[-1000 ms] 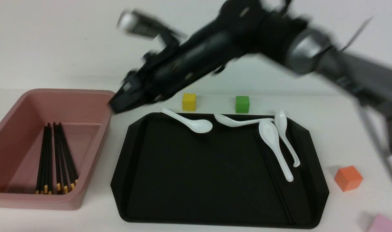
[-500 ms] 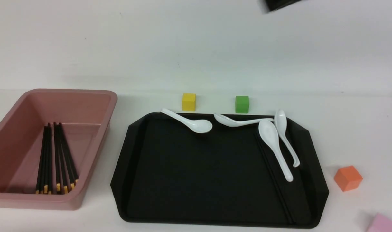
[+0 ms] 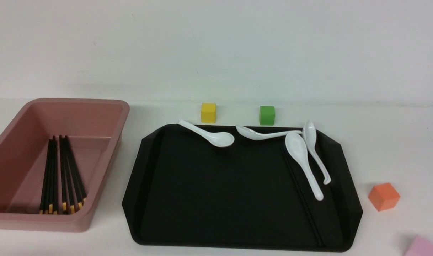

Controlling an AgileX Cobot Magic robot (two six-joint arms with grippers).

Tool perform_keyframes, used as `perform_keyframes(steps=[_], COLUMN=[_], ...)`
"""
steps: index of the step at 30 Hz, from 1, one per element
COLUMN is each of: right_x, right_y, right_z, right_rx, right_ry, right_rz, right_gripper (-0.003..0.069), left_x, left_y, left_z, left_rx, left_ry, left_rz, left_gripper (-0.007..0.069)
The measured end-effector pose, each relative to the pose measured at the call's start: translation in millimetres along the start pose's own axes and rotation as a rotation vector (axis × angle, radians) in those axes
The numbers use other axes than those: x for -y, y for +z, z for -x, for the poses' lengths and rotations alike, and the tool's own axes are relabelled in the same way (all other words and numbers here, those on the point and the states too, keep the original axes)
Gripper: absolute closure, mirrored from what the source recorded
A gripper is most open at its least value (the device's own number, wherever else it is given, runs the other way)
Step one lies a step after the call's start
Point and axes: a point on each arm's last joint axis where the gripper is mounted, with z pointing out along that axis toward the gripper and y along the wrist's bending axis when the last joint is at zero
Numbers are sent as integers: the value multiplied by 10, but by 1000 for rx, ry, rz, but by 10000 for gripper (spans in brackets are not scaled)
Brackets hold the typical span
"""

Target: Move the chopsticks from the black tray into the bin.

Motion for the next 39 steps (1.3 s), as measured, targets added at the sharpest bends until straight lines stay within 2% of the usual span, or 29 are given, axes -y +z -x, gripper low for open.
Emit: perform_keyframes(steps=[6,11,16,26,39], right_x=[35,42,36,44,48], right_y=[213,408,575,778,795], right_z=[-858,-1176,-1348,-1637,-1696], right_rx=[249,357,390,294,287], right_ry=[42,32,24,20,18], right_rz=[34,45,56,50,49], right_gripper=[654,649,645,638,627], left_x=[0,0,0,0,0], left_y=[0,0,0,0,0], left_z=[0,0,0,0,0], left_rx=[0,0,0,0,0], left_ry=[0,0,0,0,0], left_rz=[0,0,0,0,0], left_gripper=[387,387,387,387,387])
